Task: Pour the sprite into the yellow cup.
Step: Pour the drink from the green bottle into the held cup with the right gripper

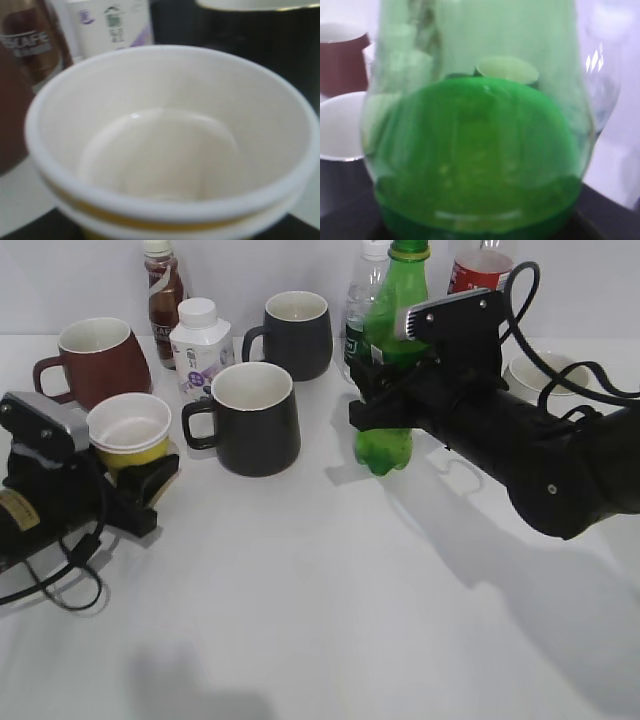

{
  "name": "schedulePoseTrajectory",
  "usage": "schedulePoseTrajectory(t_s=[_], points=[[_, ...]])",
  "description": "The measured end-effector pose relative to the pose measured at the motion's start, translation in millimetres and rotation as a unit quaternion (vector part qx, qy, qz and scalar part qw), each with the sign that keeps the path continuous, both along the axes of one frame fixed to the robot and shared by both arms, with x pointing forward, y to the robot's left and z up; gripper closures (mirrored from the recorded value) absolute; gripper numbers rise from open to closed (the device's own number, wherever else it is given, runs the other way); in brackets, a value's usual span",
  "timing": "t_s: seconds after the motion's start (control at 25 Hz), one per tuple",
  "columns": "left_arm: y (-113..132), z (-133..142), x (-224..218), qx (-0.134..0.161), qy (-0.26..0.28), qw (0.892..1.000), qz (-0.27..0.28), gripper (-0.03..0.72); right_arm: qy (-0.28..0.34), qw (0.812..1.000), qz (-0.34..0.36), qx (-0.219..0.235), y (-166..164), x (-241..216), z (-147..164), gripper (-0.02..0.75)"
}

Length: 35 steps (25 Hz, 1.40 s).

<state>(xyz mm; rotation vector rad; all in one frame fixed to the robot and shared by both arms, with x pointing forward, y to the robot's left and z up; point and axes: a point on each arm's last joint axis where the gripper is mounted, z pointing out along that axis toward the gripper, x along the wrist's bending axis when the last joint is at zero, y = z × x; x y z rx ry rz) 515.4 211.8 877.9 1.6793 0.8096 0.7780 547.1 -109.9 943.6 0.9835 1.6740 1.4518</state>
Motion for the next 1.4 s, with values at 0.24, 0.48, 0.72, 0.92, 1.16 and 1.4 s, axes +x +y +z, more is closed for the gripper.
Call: schedulePoseTrajectory(t_s=[0.24,0.48,0.72,0.92,1.16,1.4], points=[[-2.8,13.3,-24.9,0.007,-0.006,0.999,-0.049,0.27,-0.012,0.999,0.042,-0.033,3.6,-6.8,10.4,0.32],[-11.5,24.8,-46.8,-0.004,-0.005,0.991,-0.131,0.272,-0.067,0.987,0.08,-0.124,4.6,-13.6,27.9,0.32],[-19.7,24.9,-56.0,-0.025,0.023,0.982,-0.186,0.272,-0.132,0.959,0.144,-0.204,11.2,-21.1,33.0,0.32],[-34.5,25.6,-63.3,-0.027,0.026,0.974,-0.222,0.273,-0.172,0.936,0.168,-0.259,13.5,-23.4,32.4,0.32],[-63.9,34.9,-61.5,-0.038,0.008,0.963,-0.265,0.274,-0.225,0.898,0.192,-0.326,15.7,-25.7,31.7,0.32],[-83.7,38.6,-61.4,-0.029,0.006,0.959,-0.284,0.274,-0.264,0.859,0.2,-0.391,15.4,-25.8,30.4,0.32]])
